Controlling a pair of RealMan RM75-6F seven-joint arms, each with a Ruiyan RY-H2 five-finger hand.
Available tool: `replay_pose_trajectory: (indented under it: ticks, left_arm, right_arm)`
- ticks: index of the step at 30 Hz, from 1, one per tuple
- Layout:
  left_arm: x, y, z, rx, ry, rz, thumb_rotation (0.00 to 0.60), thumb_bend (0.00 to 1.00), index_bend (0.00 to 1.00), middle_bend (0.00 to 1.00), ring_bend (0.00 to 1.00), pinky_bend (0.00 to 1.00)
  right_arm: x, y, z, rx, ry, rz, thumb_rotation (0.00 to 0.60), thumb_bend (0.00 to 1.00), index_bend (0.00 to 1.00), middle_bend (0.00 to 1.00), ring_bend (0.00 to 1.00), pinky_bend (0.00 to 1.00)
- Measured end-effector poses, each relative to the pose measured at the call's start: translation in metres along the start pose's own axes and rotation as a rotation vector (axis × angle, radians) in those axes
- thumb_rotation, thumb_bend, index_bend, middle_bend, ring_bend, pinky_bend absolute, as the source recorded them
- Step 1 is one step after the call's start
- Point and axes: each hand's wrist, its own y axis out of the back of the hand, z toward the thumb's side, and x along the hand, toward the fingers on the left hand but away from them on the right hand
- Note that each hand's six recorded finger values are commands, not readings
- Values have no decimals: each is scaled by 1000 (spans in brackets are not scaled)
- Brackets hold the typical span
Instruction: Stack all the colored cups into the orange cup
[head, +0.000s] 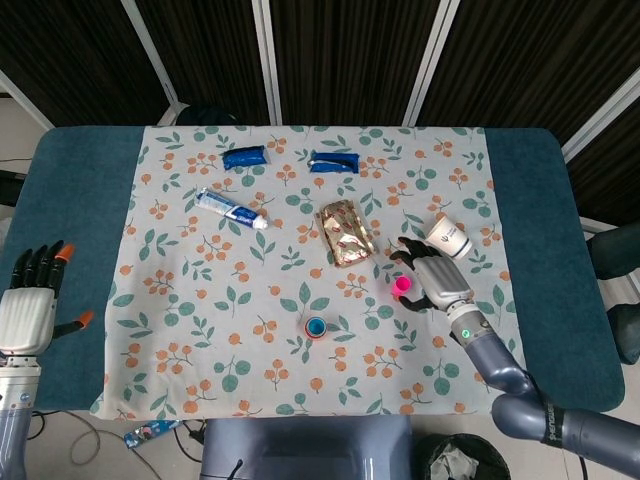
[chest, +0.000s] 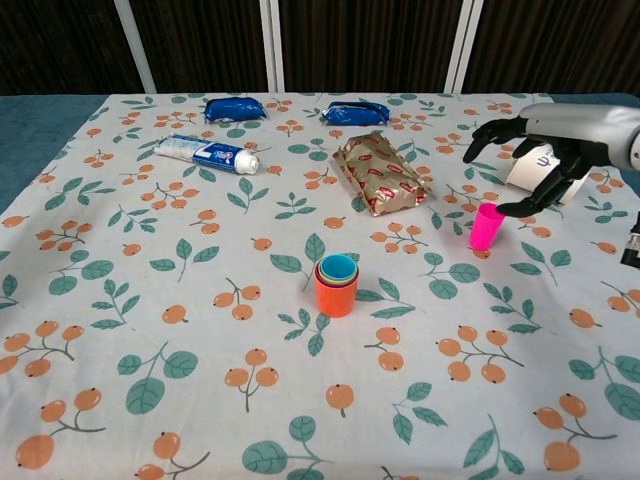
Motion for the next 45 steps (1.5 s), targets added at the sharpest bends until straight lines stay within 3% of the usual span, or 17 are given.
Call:
replay_pose_trajectory:
  ticks: [7,17,37,45]
  left_arm:
    - [0,-4,1,7,1,-20,600,77,50,31,0,10]
    - [0,-2,1,2,3,-19,600,77,53,31,0,10]
    - [-1,-2,2,-2,8,-20,600,76,53,30,0,10]
    - [-1,-1,2,-4,6,-15,600,76,53,30,0,9]
  right_arm:
    - [-16,-12,-4,21,-42,27,600,369,317,32,43,150]
    - [-17,-20,-17,47,-85,30,600,382,391,32,60,167]
    - [-19,-22,-18,44,-80,13,600,432,425,32,69,181]
    - [-19,-23,-19,45,-84,15,600,438,488,32,77,185]
